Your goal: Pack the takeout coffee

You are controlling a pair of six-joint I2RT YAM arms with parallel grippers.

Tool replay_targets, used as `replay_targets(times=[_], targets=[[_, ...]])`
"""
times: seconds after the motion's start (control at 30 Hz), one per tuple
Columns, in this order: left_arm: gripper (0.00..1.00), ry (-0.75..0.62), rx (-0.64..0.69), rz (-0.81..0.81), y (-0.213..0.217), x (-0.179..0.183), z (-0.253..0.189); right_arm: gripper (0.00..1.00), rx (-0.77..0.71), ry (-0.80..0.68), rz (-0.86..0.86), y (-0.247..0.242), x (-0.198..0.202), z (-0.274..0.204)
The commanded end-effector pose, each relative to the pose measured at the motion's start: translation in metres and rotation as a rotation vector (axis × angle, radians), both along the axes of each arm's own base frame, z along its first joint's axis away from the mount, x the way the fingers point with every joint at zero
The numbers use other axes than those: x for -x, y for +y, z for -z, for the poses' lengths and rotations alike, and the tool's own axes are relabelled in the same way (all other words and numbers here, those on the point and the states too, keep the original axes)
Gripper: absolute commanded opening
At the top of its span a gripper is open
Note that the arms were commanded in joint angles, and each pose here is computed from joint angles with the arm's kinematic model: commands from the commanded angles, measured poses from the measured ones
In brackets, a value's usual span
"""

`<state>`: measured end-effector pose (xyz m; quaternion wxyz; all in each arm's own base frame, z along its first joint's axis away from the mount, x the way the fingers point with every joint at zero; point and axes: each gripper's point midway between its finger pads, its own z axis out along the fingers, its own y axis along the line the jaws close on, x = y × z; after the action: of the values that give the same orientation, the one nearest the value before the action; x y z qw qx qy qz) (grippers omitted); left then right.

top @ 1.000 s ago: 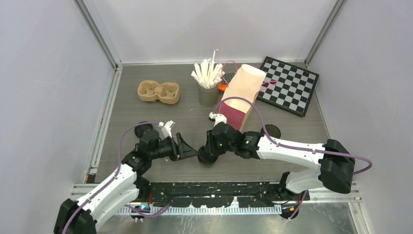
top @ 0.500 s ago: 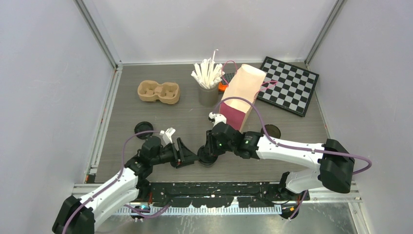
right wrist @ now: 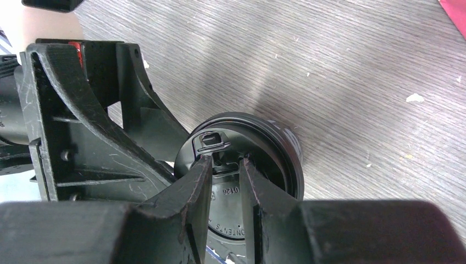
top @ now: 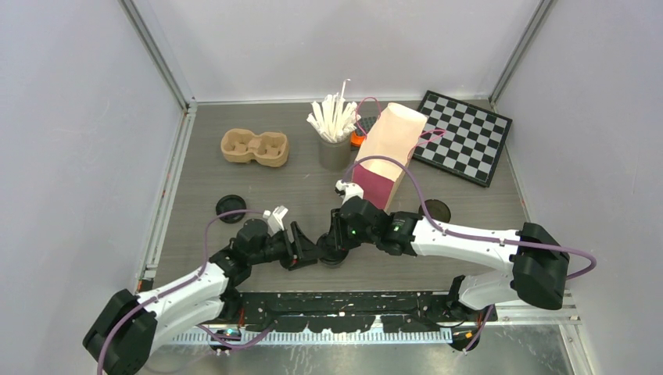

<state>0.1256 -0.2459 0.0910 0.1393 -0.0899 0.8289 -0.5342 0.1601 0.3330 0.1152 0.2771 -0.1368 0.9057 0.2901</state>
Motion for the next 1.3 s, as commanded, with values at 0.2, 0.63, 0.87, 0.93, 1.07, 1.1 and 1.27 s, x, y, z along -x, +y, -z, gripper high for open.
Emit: replay_targets(times=[0.2, 0.63, 0.87, 0.93, 1.07, 1.1, 1.27], targets=[[0.57, -0.053, 0.003, -0.022, -0.011, -0.008, -0.003, 0.31, 0.2, 0.13, -0.012, -0.041, 0.03, 0.06], [0.38, 0.013, -0.236, -0.051, 0.012, -0.002, 0.04, 0.31, 0.203, 0.139, 0.005, -0.052, 0.036, 0.068], [0.35, 0.017, -0.28, -0.044, 0.016, 0.0, 0.047, 0.31, 0.193, 0.141, 0.0, -0.049, 0.036, 0.067], [0.35, -0.007, -0.265, -0.038, 0.013, -0.002, 0.039, 0.31, 0.171, 0.135, -0.01, -0.043, 0.034, 0.056], [0.36, -0.048, -0.294, -0.03, 0.016, -0.005, 0.029, 0.35, 0.096, 0.096, -0.035, -0.025, 0.028, 0.02], [0.36, -0.056, -0.301, -0.031, 0.017, -0.006, 0.026, 0.35, 0.073, 0.076, -0.039, -0.021, 0.025, 0.007], [0.39, -0.1, -0.314, -0.027, 0.019, -0.008, 0.015, 0.37, 0.039, 0.023, -0.027, -0.023, 0.019, -0.024]])
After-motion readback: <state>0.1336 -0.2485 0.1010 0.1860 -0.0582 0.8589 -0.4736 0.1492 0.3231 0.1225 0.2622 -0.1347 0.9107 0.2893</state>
